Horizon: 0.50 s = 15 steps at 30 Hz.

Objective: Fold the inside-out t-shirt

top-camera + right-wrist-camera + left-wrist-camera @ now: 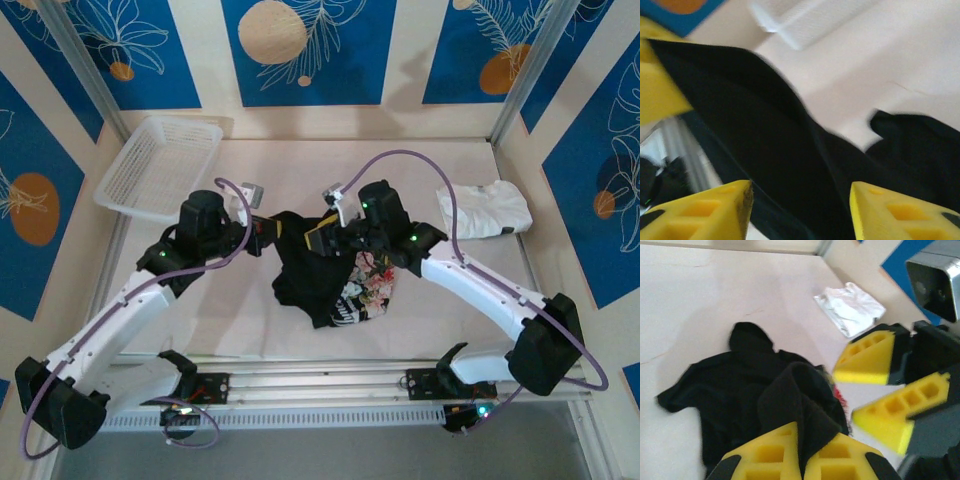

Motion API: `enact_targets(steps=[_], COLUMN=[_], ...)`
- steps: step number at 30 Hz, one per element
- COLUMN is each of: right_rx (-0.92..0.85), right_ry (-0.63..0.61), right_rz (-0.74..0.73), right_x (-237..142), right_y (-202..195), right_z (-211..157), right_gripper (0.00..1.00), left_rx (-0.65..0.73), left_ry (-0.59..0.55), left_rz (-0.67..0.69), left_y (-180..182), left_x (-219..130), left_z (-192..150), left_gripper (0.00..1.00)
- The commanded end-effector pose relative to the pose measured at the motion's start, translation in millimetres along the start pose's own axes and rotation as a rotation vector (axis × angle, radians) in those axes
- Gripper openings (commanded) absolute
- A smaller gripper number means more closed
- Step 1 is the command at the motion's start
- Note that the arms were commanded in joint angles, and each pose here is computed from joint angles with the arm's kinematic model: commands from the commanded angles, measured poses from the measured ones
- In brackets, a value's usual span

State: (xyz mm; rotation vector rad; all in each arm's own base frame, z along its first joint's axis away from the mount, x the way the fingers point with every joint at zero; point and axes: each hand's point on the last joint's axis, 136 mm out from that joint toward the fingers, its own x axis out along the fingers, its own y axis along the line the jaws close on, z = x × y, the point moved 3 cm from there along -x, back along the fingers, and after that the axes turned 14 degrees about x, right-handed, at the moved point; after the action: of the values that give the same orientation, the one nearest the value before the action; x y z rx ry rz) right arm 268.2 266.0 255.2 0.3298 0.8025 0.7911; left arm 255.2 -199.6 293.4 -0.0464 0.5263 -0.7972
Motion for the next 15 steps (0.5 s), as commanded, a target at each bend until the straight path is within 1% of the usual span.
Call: enact_targets(steps=[1, 2, 4, 6, 11, 15], right_rx=[0.128, 0.172, 0.236, 0.273, 0.267, 0.239], right_ry=[-0.056, -0.044, -0.013, 0.025, 0.17, 0.26], right_rz=[-0.424, -0.481, -0.519, -0.518, -0.486, -0.507], right_x=[-30.5, -31.9, -25.1, -10.2, 47.9, 90.5], right_y=[-84.3, -104.2, -130.1, -145.8, -156.5, -161.4], right_z=[3.7, 2.0, -1.1, -1.6, -4.4, -14.7], right_gripper=[0.64, 0.65, 0.67, 0.75, 0.78, 0.78], left_rx=[0.027, 0.031, 0.036, 0.041, 0.049, 0.048], left_ry=[0.009, 0.009, 0.008, 0.008, 0.018, 0.027], left_rz=[0.162, 0.169, 0.18, 0.193, 0.235, 0.249], left_y=[18.4, 18.6, 18.8, 19.4, 22.8, 23.9], left_x=[-25.5, -28.0, -32.8, -37.2, -46.0, -49.8], left_z=[3.4, 2.4, 1.8, 2.2, -0.2, -5.4], left_gripper=[0.0, 0.0, 0.0, 0.0, 0.0, 0.0])
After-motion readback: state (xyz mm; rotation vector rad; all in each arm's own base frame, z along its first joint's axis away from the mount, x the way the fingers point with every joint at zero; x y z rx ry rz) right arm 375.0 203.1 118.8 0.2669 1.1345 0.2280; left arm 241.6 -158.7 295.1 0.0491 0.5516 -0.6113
